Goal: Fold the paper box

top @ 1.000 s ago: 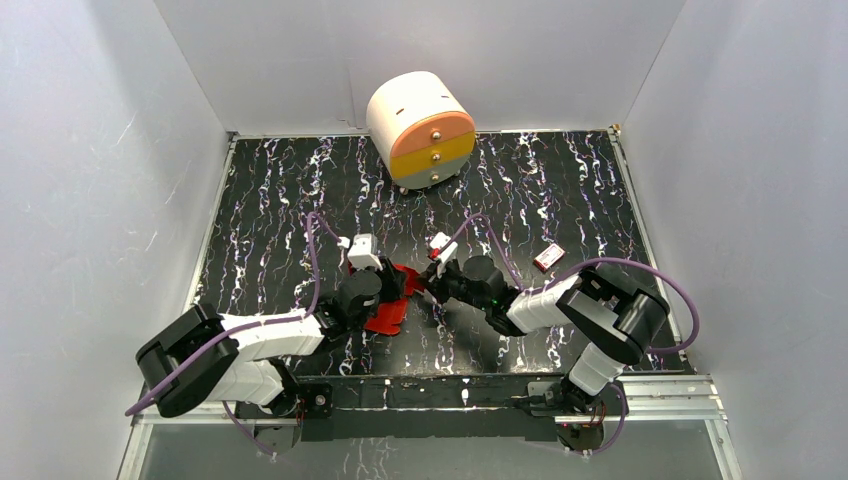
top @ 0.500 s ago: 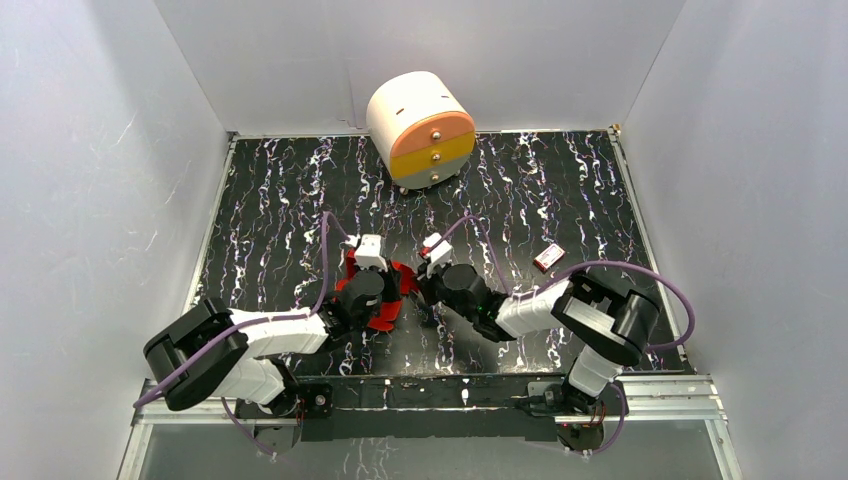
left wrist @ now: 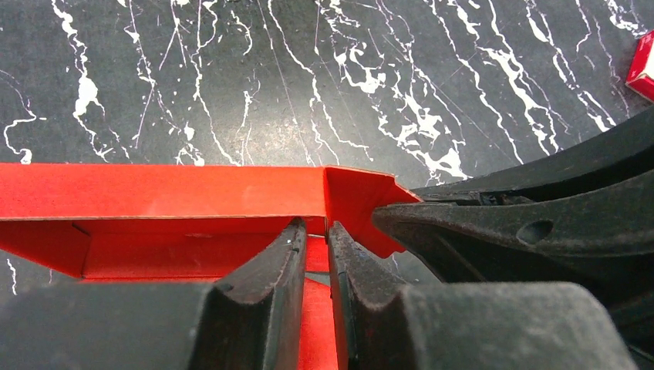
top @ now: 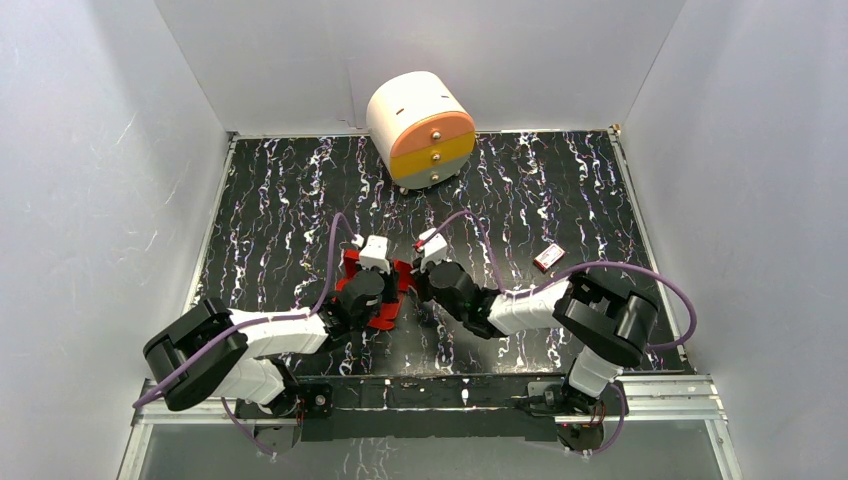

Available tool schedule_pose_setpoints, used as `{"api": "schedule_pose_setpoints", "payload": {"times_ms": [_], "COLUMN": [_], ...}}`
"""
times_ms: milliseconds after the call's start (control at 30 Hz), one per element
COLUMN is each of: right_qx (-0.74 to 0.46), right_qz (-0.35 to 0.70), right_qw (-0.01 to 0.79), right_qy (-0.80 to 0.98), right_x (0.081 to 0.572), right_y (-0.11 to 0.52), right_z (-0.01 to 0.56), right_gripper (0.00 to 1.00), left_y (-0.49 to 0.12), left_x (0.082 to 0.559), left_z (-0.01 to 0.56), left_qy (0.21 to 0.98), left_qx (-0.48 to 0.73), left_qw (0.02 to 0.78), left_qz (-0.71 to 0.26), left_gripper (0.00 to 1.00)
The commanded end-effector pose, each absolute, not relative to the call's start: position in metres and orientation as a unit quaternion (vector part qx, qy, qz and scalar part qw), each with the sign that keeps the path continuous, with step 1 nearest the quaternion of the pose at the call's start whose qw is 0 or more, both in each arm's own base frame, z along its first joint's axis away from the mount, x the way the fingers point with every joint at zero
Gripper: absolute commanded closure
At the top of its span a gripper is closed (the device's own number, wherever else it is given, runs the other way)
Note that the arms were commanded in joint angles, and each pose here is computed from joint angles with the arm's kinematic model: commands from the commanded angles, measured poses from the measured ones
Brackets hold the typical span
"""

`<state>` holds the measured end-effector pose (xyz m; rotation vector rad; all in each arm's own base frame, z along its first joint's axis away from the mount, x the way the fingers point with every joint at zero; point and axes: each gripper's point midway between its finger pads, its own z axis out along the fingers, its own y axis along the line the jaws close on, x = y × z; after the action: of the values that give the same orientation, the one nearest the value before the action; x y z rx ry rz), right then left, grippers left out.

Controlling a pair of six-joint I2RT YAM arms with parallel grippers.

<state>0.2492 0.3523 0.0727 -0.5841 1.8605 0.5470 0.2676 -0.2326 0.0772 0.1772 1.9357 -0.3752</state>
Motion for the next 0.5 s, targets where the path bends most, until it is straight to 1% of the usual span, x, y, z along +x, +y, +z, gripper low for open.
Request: {"api": "schedule_pose_setpoints", "payload": {"times_ms": [0,267,367,467], "right_qx": [-0.187,-0.204,-0.215,-0.225], "right_qz": [0.212,0.207,0.209,0.215], "right_qw": [0.541,0.555,0.554,0.553], "right_qy": [0.792,0.780,0.777,0.773], "right_x": [0.255,0.254,0.253,0.252], "right_y": [0.359,0.364,0.366,0.370], "right_z": [0.083,0.082,0.080,0.082], "right_gripper": [1.00,1.00,1.00,1.00], "left_y": [-0.228,-0.225,-0.218,-0.214], "left_x": [0.269,0.257,0.252,0.245], "left_z": [0.080,0.083,0.079,0.074], "left_qy": [0.817,0.815,0.822,0.830], "left_qx": [0.091,0.122,0.126,0.128], "left_qw": [0.551,0.545,0.537,0.524], "left_qz": [-0.141,-0.153,-0.144,-0.143], "left_gripper": [0.83,0.75,0.69,0.60]}}
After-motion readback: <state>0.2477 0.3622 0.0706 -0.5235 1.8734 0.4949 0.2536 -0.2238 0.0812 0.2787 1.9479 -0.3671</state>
